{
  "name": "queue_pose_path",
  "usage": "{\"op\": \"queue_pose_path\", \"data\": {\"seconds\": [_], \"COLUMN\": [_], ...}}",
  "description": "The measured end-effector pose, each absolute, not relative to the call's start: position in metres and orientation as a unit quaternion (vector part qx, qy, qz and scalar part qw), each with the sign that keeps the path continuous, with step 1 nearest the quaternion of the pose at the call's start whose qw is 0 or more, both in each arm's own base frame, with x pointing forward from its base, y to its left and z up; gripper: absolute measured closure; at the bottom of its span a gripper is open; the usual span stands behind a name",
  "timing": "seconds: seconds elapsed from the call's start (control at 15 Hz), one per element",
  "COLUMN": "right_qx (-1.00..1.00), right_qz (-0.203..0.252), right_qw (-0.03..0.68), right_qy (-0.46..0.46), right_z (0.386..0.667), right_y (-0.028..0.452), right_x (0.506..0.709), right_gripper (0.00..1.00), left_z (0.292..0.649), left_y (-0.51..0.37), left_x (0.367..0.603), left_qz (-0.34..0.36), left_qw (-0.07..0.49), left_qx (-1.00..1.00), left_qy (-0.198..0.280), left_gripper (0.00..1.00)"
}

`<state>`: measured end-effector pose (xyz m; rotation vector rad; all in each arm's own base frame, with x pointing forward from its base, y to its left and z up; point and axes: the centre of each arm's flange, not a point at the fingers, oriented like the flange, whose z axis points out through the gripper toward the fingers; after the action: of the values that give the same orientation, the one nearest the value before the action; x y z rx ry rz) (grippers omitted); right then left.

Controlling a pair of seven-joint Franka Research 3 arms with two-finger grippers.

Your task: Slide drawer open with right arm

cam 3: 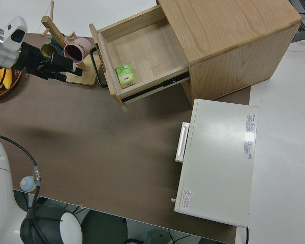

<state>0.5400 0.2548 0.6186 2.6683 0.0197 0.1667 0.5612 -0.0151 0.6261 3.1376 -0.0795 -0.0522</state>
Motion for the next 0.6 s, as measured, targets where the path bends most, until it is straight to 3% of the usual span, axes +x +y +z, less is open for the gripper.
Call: {"op": "queue_pose_path", "data": {"seconds": [0.27, 0.6], "right_qx": [0.989, 0.999], "right_qz": [0.04, 0.018], "right_qw": [0.145, 0.038], "right_qy": [-0.009, -0.014], "right_z": [0.647, 0.657], "right_y": [0.187, 0.086], "right_x": [0.551, 0.573], "right_gripper": [0.01, 0.01], "left_z": [0.626, 0.626], "left_y": [-0.015, -0.015], "left_x": [0.561, 0.561], "left_qz": [-0.017, -0.017], "left_qw": [0.001, 0.001], "left_qx": [1.0, 1.0], "left_qy": [-0.025, -0.025], "left_gripper": [0.0, 0.0]}}
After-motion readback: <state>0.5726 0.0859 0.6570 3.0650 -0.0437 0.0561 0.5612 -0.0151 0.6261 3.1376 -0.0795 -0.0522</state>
